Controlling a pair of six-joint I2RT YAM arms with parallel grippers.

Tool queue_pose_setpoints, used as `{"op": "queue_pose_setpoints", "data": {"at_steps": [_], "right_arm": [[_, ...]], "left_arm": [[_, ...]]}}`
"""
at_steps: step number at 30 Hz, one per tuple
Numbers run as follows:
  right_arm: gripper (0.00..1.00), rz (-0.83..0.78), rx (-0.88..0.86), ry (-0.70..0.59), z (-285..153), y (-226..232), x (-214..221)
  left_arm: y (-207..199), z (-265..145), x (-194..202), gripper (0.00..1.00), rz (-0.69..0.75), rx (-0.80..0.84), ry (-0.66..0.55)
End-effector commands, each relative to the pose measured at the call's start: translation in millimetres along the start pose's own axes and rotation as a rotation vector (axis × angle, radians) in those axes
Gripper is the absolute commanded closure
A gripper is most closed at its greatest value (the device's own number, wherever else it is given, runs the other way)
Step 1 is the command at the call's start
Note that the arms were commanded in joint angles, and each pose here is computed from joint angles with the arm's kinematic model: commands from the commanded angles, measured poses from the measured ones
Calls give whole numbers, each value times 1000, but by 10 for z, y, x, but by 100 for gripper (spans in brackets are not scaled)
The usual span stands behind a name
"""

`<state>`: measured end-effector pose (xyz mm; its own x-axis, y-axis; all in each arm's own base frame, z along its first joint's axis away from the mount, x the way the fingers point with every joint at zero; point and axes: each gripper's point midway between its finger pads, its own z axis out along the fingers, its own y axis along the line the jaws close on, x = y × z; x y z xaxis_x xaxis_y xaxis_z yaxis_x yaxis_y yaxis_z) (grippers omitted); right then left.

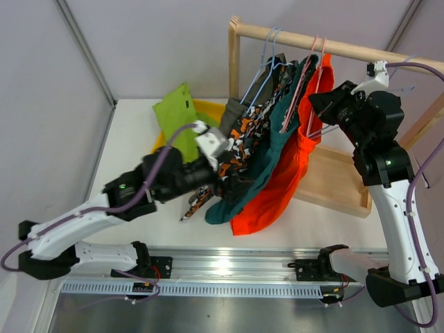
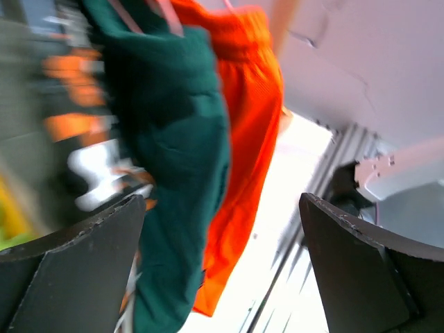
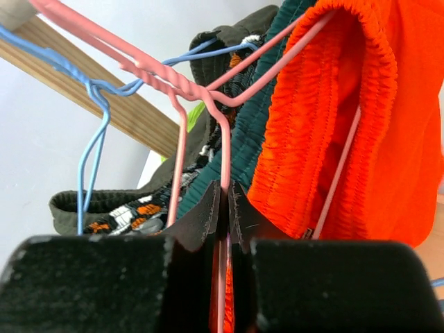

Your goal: Remove the shorts from the hanger

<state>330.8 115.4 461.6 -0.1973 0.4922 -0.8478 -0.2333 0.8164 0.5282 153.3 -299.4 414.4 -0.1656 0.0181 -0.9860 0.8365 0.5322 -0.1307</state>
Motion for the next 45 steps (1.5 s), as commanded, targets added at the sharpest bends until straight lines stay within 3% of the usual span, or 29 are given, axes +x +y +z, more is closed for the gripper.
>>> {"op": "queue_pose_setpoints", "data": {"at_steps": [1,5,13,18,27,30,31,35,36,37,39,45], "right_arm": [[100,-13,-123,-140,-299,351,-410],[100,5,-140,-170,-376,423,-514],[100,56,-162,-236,-529,520,-692],[100,82,-148,-243,-548,474,-664],[100,109,-176,-248,-654,551,-706],[100,115,-183,-248,-698,569,-706],[100,117,-180,-251,-704,561,-712],[100,121,-180,-247,-731,558,-697],[100,122,-177,-243,-733,549,-681],[100,122,-175,-246,-739,544,-683],[100,125,-173,-248,-745,533,-673],[100,118,-146,-250,-706,473,-656]], "left_arm": [[-307,293,-83,1,2,92,-52],[-677,572,-29,1,-2,202,-61],[-1113,920,-130,1,26,255,-79],[-1198,1087,-193,1,31,263,-102],[-1050,1530,68,3,83,133,-91],[-1010,1629,109,19,88,97,-94],[-994,1643,98,30,86,85,-98],[-902,1719,107,54,94,21,-92],[-888,1730,112,62,95,11,-90],[-881,1725,82,81,94,5,-92],[-859,1725,90,97,92,-7,-86],[-871,1544,222,100,56,9,-70]]}}
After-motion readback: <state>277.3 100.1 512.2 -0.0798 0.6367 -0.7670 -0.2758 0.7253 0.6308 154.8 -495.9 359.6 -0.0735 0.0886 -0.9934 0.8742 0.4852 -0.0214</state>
